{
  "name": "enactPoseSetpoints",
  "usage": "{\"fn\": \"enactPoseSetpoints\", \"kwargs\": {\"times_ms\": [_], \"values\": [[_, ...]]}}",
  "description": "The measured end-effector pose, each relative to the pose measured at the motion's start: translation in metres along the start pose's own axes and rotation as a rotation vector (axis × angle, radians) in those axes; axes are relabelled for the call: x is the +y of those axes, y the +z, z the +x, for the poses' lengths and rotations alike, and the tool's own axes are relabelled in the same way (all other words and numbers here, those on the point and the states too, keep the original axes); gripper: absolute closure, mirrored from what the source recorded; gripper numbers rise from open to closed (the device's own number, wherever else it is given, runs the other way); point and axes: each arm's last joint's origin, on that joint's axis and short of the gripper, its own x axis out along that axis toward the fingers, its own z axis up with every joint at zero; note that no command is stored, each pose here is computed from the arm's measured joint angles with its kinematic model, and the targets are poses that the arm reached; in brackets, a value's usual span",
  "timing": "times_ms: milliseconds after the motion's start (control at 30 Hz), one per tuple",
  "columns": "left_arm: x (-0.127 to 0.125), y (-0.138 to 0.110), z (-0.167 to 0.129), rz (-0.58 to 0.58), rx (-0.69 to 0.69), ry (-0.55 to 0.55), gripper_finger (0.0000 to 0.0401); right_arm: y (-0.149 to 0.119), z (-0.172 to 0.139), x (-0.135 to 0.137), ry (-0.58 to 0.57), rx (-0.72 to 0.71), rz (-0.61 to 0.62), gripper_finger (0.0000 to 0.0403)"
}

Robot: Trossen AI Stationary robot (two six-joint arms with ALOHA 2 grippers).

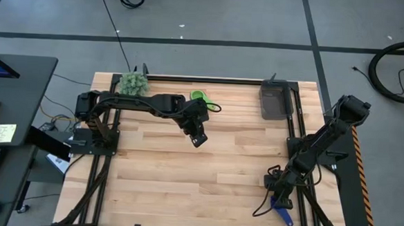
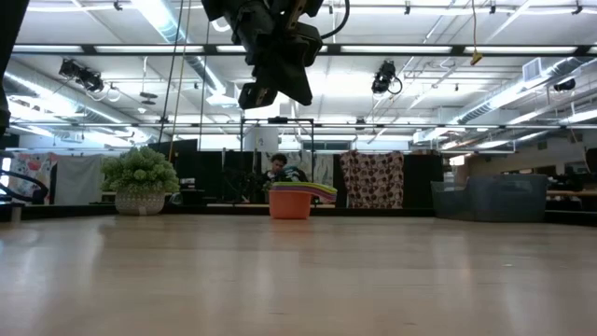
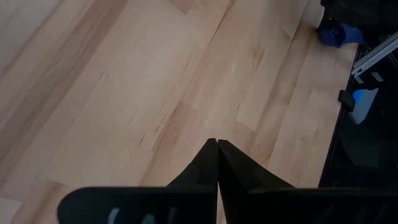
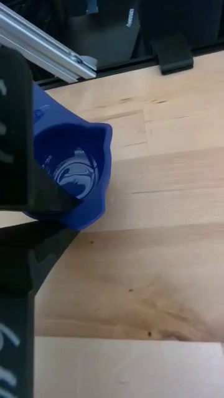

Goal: Nest measuring cups in basket
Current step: Stack the dark blue measuring cup on the stacked green measuring cup

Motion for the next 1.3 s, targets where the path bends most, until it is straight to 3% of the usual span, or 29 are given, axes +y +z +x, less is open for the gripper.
{"fn": "enactPoseSetpoints", "kwargs": {"times_ms": [233, 433, 667, 900, 1100, 1300], "values": [[0.001, 0.0, 0.0, -0.021, -0.009, 0.017, 0.0396, 0.007, -0.006, -0.004, 0.007, -0.02, 0.02, 0.0386], [0.004, 0.001, -0.002, -0.033, -0.014, 0.05, 0.0396, 0.026, -0.02, -0.007, -0.07, -0.05, 0.067, 0.0386], [0.012, 0.004, -0.026, -0.055, -0.055, 0.082, 0.0396, 0.071, -0.062, -0.001, -0.161, -0.069, 0.055, 0.0386], [0.018, 0.005, -0.075, -0.01, -0.158, 0.125, 0.0396, 0.113, -0.12, -0.013, -0.234, -0.116, 0.063, 0.0386], [0.024, -0.002, -0.119, 0.001, -0.269, 0.23, 0.0396, 0.16, -0.171, -0.036, -0.34, -0.257, -0.012, 0.0386], [0.034, -0.007, -0.132, -0.037, -0.245, 0.274, 0.0396, 0.214, -0.204, -0.077, -0.422, -0.279, -0.101, 0.0386]]}}
